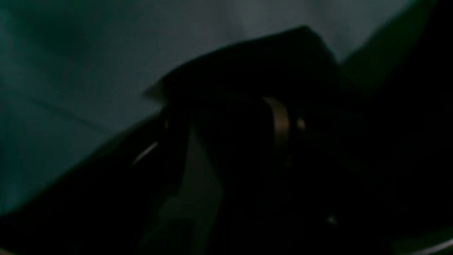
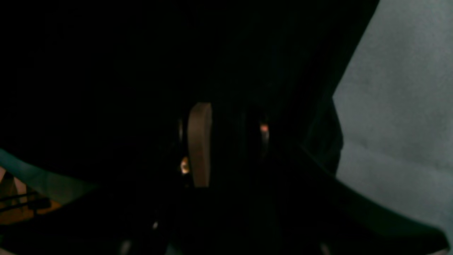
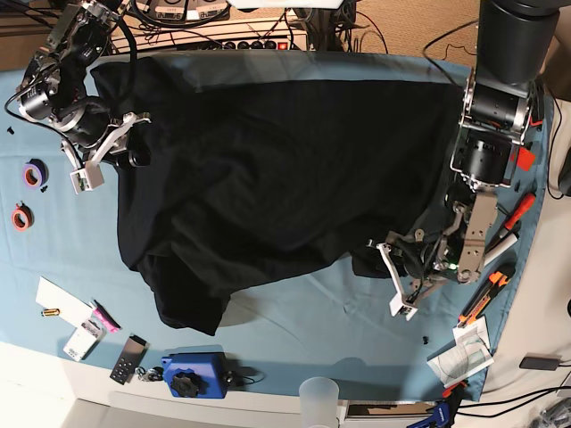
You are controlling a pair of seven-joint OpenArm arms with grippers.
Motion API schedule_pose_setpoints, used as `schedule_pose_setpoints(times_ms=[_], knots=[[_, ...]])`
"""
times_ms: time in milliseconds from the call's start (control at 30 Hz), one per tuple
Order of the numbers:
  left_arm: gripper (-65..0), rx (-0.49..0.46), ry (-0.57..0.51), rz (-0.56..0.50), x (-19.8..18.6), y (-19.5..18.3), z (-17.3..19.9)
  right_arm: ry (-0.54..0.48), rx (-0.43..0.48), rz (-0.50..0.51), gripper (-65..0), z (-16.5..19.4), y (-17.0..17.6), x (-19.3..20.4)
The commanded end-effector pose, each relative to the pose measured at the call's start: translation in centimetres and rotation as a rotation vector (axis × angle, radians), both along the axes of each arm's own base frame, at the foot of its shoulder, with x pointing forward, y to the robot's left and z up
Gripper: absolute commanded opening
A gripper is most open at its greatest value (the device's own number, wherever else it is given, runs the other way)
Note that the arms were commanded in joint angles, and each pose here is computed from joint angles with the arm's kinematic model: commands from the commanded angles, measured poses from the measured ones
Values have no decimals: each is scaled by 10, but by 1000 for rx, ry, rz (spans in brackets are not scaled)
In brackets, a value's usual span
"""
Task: Layout the t-shirt on the table in an organized manner, then fold the t-shirt properly
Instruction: 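Grasp the shirt hem corner with the left gripper and pull it outward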
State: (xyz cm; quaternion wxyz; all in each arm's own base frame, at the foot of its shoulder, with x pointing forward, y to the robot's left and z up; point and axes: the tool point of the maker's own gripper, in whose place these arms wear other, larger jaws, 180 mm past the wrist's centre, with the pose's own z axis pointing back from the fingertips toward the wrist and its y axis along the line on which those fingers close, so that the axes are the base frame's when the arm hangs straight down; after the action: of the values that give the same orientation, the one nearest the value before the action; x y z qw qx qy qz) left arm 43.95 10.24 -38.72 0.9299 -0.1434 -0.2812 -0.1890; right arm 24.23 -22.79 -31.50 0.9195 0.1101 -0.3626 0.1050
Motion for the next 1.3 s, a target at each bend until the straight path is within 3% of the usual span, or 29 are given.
schedule_pose_setpoints(times_ms=[0,133,300,600,700,900,1133,1233,1267], knots=[[-332,-38,-58,-11,15,-7,23,-44,-13,3,-476,11,-3,7],[-365,-25,-68,17,19,-11,22,-44,-15,3,-476,11,-3,7],[-650,-11,-87,78,22,-9,17,-48,-15,2,-476,11,-3,7],[-650,73,-167,131,44,21,37,-51,-14,2,-476,11,-3,8],[-650,27,-203,256,60,44,59,-50,-15,1,-476,11,-3,8],[-650,-78,-340,396,86,79,103,-50,-17,1,-476,11,-3,8],[-650,-81,-367,381,88,74,103,-64,-13,-1,-476,13,-3,9],[-650,-81,-392,325,87,63,103,-83,-12,-5,-476,16,-4,12],[-576,-82,-393,302,87,59,103,-95,-10,-7,-476,17,-4,13]])
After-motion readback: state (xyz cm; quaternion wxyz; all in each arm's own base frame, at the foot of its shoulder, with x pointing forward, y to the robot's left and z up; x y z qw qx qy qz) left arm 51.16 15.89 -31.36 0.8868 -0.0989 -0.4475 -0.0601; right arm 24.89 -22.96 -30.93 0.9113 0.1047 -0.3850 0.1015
